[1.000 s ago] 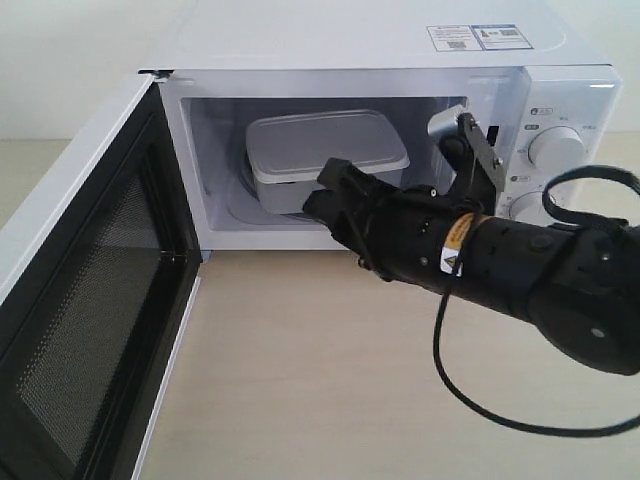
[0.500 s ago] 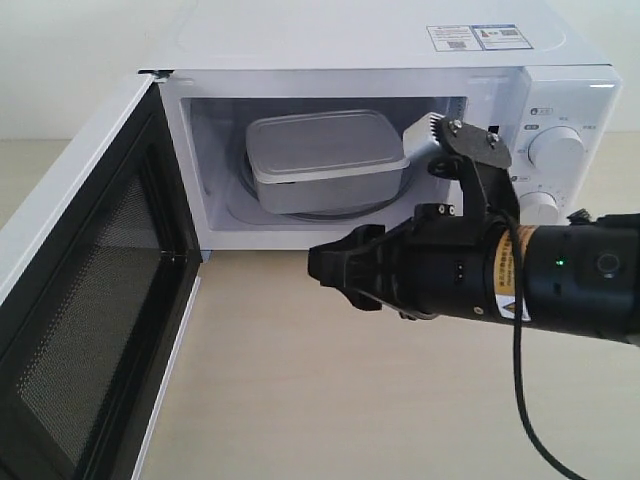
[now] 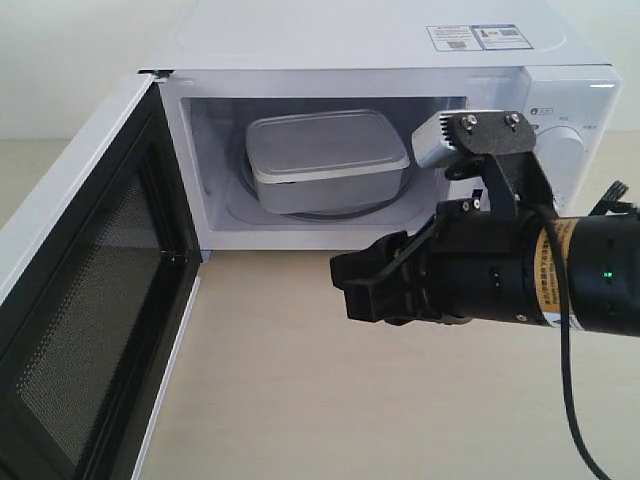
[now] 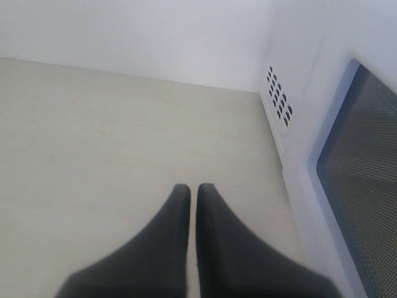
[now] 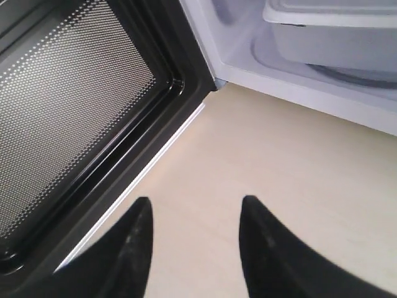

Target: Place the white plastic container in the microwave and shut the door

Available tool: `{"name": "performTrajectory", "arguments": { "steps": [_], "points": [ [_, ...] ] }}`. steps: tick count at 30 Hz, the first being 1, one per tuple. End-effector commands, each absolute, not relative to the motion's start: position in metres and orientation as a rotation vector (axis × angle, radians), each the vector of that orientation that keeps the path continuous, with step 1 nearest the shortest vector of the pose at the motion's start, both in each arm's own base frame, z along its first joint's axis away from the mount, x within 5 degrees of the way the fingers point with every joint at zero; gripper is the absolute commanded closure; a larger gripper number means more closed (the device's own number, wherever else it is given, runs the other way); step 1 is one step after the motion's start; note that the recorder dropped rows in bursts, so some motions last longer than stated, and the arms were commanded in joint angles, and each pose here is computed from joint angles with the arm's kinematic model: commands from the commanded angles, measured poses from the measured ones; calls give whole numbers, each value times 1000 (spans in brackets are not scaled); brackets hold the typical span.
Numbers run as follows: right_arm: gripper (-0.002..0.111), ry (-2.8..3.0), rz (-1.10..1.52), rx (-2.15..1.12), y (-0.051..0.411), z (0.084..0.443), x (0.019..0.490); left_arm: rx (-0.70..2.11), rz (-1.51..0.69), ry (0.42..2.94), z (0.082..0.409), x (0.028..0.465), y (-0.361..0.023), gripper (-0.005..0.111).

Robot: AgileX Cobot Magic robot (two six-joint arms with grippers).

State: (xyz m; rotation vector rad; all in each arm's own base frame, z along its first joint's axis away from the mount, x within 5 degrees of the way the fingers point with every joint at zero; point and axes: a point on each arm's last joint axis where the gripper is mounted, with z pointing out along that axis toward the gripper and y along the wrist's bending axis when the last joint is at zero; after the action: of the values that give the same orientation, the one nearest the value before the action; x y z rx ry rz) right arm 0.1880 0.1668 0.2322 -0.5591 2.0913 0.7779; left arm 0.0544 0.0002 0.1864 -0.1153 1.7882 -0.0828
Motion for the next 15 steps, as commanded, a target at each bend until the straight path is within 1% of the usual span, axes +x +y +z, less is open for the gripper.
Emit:
{"name": "performTrajectory", "arguments": {
  "steps": [1, 5, 6, 9, 11, 12, 15],
  "points": [
    [79, 2107, 858, -628, 179, 232, 172, -115, -95, 1787, 186, 54, 0, 102],
    [104, 2107, 953, -746, 193, 233, 152, -115, -95, 1787, 186, 54, 0, 102],
    [108, 2101, 972, -761, 195, 235, 148, -115, -95, 1787, 186, 54, 0, 102],
    [108, 2098, 955, -742, 195, 238, 145, -115, -95, 1787, 186, 54, 0, 102],
    [108, 2074, 782, -777, 190, 236, 151, -115, -95, 1787, 186, 54, 0, 102],
    [108, 2060, 607, -800, 184, 233, 159, -115, -95, 1787, 186, 54, 0, 102],
    [108, 2061, 449, -823, 182, 228, 170, -115, -95, 1787, 186, 54, 0, 102]
  ]
}}
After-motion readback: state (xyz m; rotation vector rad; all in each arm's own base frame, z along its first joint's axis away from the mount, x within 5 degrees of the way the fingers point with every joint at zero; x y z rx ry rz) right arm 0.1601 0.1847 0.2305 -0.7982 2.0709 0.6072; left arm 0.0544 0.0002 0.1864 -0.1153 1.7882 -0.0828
